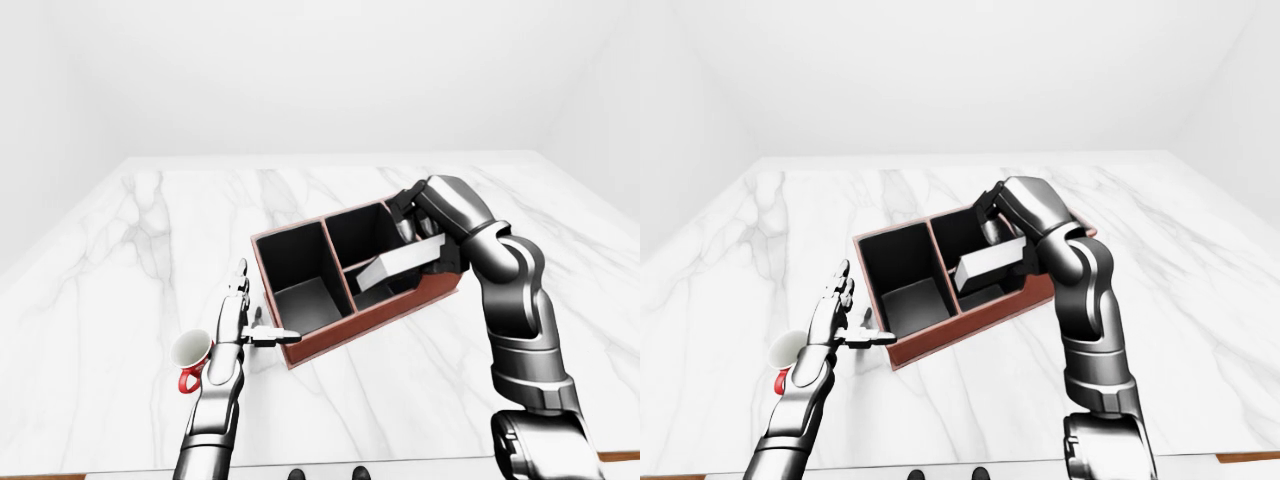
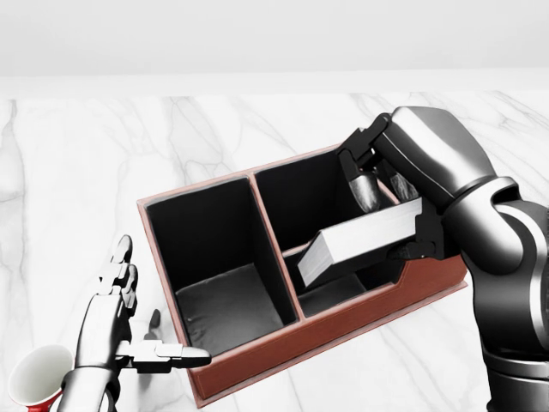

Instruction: Pick up the book and place it in the back compartment of the caddy.

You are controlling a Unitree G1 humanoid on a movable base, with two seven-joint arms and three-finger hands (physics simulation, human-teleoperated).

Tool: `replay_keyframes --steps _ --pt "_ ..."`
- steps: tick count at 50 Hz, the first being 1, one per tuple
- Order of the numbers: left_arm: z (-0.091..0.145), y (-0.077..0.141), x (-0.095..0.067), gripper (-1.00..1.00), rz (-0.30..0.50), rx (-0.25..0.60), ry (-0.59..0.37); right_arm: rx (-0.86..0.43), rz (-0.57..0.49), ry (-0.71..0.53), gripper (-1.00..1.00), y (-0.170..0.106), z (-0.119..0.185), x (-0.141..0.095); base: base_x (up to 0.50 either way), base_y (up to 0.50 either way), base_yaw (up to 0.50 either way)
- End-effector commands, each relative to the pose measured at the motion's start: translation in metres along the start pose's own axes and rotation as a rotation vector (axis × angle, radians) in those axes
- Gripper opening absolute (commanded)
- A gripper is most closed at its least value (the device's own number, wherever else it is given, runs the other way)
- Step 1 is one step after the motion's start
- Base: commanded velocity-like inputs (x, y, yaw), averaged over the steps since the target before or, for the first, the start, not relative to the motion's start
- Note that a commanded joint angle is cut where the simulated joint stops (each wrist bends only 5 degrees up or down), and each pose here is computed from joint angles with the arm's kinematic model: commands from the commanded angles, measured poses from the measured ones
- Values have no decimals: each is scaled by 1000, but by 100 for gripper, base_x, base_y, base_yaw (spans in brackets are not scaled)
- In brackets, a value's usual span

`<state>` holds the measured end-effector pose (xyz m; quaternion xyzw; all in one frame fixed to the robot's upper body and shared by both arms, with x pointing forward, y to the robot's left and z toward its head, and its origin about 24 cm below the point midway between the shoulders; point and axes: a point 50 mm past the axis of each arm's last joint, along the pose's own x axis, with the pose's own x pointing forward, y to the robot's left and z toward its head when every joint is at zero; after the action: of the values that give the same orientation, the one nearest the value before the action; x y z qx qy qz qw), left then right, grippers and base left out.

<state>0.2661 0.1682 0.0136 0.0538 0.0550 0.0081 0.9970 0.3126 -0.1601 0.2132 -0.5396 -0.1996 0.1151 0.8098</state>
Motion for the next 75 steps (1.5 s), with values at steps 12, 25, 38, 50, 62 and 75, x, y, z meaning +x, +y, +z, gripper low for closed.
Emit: replay_keyframes --steps 12,25,38,50,62,75 --pt "0 0 0 100 0 -1 -1 -7 -56 33 -100 8 -3 10 0 0 0" --pt "0 0 0 100 -1 -1 -1 -8 -51 65 -100 16 -9 15 0 0 0" --pt "0 1 0 100 0 -2 0 -3 -65 88 -100 22 -14 14 0 0 0" --pt "1 1 0 100 0 -2 -1 -12 -75 127 -100 28 -23 18 0 0 0" --pt "0 1 0 100 1 -2 -1 -14 -78 123 -100 29 -21 18 0 0 0" --pt "0 0 0 100 -1 0 0 -31 -67 136 -100 37 -21 21 0 0 0"
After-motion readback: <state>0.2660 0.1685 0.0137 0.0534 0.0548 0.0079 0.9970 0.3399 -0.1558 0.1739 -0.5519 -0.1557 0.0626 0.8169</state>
